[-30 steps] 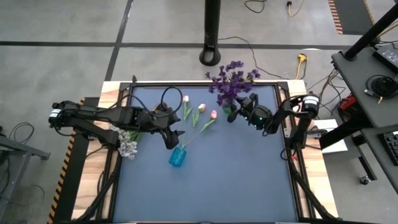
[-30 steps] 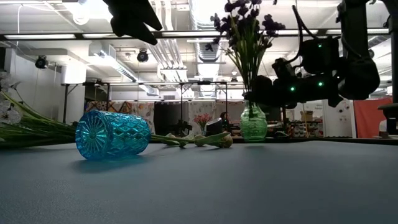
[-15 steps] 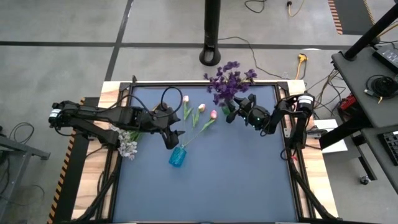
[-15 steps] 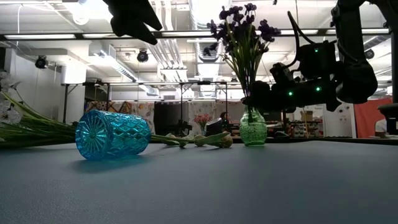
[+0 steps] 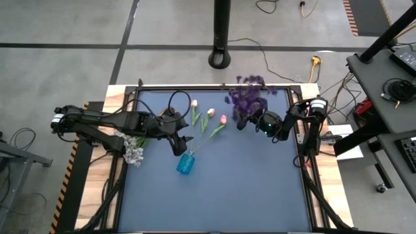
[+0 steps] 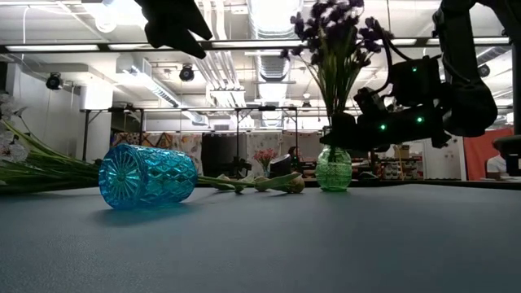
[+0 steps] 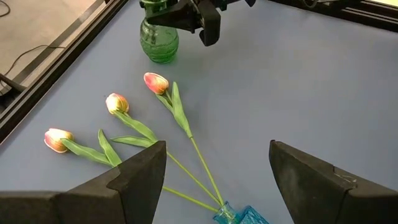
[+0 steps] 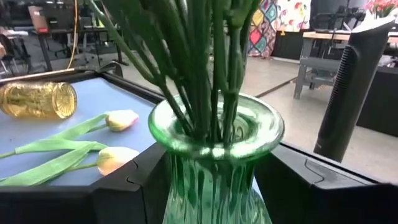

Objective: Sort flowers into vase by color
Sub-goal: Put the green vase with flowers on the table

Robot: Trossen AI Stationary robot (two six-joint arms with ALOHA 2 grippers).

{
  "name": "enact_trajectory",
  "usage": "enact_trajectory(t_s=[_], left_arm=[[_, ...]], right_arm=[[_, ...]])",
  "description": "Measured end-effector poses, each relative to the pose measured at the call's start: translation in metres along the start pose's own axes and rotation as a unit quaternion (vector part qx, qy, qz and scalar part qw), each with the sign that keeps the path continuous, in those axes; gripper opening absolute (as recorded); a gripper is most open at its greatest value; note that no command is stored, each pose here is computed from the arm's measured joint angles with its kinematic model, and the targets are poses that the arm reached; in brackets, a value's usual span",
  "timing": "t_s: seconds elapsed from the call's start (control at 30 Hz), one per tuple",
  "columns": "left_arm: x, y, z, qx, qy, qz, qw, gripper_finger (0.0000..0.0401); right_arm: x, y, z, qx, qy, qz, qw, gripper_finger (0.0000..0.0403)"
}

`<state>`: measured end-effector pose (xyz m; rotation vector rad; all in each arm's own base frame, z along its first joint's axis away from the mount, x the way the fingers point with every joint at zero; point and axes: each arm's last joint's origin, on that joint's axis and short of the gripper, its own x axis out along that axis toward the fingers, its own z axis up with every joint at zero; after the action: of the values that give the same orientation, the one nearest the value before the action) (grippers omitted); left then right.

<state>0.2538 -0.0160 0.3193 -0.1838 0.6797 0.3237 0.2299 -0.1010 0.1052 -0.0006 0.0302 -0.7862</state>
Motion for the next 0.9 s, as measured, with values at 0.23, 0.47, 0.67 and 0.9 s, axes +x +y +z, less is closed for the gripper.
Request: enact_trajectory(t_s=[0.23, 0.47, 0.67, 0.9], left_arm=[[0.0000, 0.0000, 0.0000, 0.000, 0.000, 0.000, 1.000, 0.0267], [0.0000, 0.0001, 0.0000, 0.000, 0.000, 0.000, 1.000, 0.0267], [0.0000, 0.0001, 0.0000, 0.000, 0.000, 0.000, 1.000, 0.0267], [0.0032, -0.0008, -0.0006, -0.012, 0.004, 0.002, 1.000, 0.0267]], right_arm=[[-0.0033, -0.0015, -0.0018, 0.022, 0.005, 0.000, 1.000, 0.0201], [-0.0040, -0.0018, -0.0018, 0.024, 0.005, 0.000, 1.000, 0.0201], [-0.0051, -0.0023, -0.0017, 0.024, 0.006, 0.000, 1.000, 0.0206], [-0.0104, -0.0046, -0.0011, 0.023, 0.008, 0.000, 1.000, 0.0253]])
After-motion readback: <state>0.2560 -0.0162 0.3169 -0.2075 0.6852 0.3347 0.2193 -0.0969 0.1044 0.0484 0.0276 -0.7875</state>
